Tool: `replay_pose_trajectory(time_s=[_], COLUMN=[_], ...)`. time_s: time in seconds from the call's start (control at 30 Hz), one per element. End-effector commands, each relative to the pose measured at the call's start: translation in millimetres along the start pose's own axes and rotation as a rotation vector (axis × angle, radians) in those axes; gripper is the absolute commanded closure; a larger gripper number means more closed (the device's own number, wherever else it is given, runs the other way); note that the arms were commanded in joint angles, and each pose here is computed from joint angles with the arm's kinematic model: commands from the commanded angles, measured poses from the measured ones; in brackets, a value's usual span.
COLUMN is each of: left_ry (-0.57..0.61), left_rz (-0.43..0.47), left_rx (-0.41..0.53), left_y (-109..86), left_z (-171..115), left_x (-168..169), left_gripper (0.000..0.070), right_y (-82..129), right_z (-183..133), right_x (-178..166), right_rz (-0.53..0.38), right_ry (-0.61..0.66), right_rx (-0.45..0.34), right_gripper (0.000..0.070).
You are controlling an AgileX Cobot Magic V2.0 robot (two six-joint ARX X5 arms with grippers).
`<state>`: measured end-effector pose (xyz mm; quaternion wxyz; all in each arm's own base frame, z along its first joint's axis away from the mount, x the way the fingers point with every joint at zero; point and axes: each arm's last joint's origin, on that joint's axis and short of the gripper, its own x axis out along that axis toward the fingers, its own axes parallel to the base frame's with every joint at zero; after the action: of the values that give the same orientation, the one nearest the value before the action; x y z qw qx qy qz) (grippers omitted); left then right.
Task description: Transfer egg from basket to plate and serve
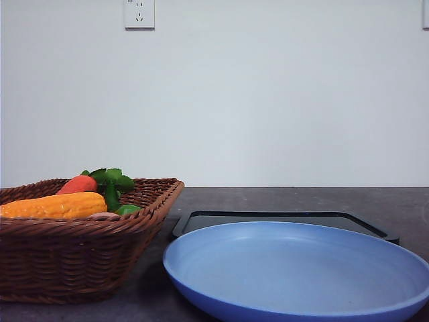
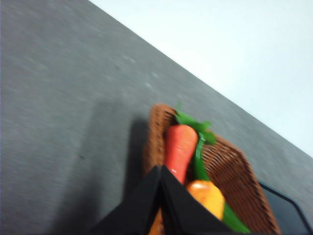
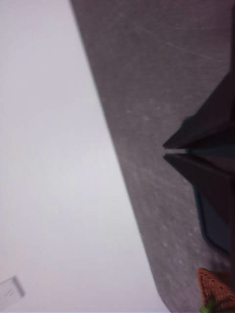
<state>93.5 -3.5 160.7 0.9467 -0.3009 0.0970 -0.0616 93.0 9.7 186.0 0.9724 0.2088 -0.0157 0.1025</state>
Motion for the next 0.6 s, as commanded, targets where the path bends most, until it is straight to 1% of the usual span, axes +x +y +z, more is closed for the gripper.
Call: replay_pose_trajectory(time_s=[0.0,0.13,0.27,0.43,0.57], left_ry=[0.002,0.049,0.105,0.185,0.301], left_rz=[-0.036,-0.076,-0.089,-0.083,-0.105], left_rx=[-0.009,-0.006,0.033,0.112,0.185], left_y=[-4.9,-14.0,-23.3,-34.4,-43.0], left_z=[5.1,14.8,26.8,44.7,57.4], left_x=[-1.8,-3.8,-2.3,6.4,17.4], left_gripper=[0.07,0.07,0.07,0.07,0.07], right_y=[4.8,9.8,15.6,23.2,26.9], right_z=[9.8,20.9,34.9,51.3,58.9], right_x=[-2.3,-2.3,3.0,16.2,30.5], right_rz=[0.0,-0.041,-0.07,-0.049,-0.025], right_ry=[0.0,0.088,0.174,0.307,0.462], right_rx=[0.023,0.036,0.027,-0.019,-0.012], right_gripper=[0.07,0.07,0.07,0.07,0.07])
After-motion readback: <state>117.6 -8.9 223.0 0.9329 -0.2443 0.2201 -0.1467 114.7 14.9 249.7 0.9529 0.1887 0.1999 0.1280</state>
